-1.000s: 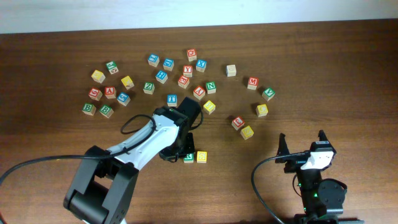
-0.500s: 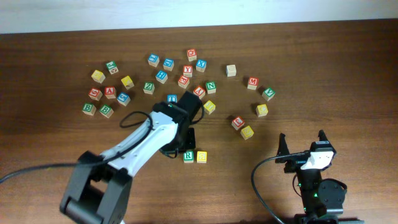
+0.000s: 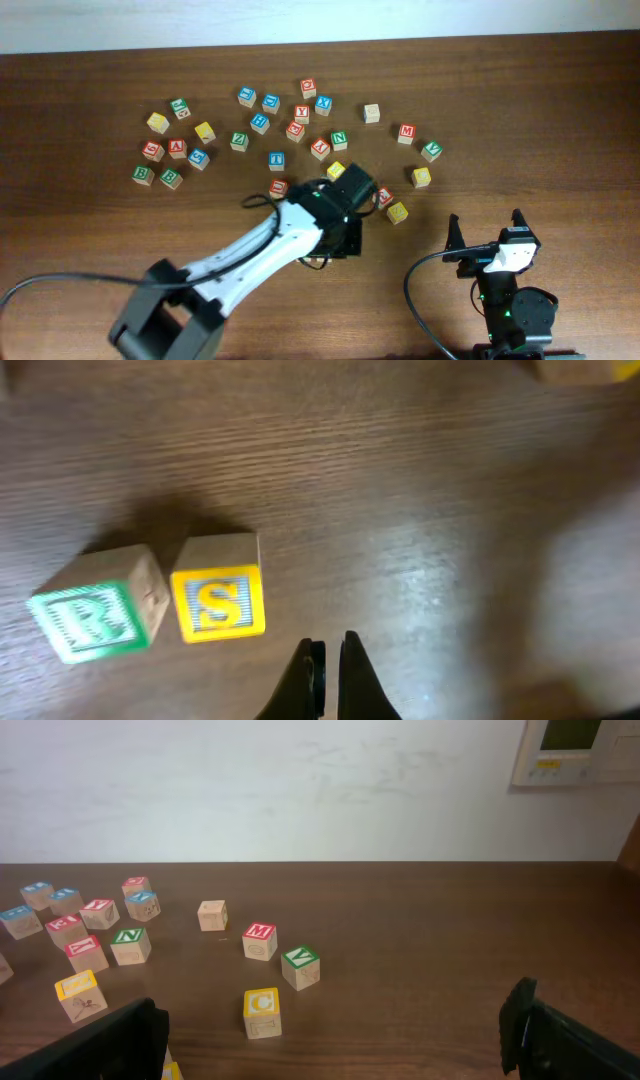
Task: Spell out ICRA
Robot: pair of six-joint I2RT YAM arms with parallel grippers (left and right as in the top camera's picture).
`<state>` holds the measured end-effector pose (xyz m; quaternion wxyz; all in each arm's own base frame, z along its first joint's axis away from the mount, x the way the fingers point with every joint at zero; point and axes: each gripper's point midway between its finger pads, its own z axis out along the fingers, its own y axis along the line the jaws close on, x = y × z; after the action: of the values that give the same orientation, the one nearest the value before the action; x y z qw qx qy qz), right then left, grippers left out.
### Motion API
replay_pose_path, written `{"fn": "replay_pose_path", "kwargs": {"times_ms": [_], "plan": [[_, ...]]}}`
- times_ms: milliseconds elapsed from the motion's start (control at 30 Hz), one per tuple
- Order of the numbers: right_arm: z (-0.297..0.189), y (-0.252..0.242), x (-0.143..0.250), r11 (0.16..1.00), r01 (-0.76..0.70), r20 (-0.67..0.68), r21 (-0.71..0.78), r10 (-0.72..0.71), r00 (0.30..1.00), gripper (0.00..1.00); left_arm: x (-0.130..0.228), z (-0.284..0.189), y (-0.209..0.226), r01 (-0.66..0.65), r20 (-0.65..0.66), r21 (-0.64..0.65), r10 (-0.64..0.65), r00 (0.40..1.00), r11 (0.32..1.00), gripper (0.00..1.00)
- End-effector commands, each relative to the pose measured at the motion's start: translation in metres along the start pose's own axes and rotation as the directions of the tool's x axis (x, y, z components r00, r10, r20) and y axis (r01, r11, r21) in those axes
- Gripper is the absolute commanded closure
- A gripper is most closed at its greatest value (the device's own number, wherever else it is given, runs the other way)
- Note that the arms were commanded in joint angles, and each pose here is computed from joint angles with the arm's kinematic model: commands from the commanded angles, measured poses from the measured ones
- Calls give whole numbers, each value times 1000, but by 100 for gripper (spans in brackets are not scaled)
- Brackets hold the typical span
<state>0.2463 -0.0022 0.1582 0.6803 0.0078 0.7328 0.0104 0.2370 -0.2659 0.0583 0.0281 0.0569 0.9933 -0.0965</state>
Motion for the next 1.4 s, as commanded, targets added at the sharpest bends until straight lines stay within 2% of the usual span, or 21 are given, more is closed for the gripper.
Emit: {"fn": "replay_pose_path", "kwargs": {"times_ms": [0, 233, 700, 1367], "plan": [[0, -2, 3, 1000, -5, -5, 11, 5, 1000, 2, 0, 19, -1, 25, -25, -15, -25, 999, 1000, 100], [0, -2, 3, 1000, -4, -5, 11, 5, 1000, 2, -10, 21, 11, 61, 30, -85, -58, 998, 995, 100], [0, -2, 3, 1000, -4, -5, 11, 5, 1000, 2, -6, 40, 16, 60, -5, -119, -61, 998, 991, 100], [0, -2, 3, 1000, -4, -5, 11, 5, 1000, 2, -22, 32, 4, 64, 42, -74, -61, 997, 995, 100]]}}
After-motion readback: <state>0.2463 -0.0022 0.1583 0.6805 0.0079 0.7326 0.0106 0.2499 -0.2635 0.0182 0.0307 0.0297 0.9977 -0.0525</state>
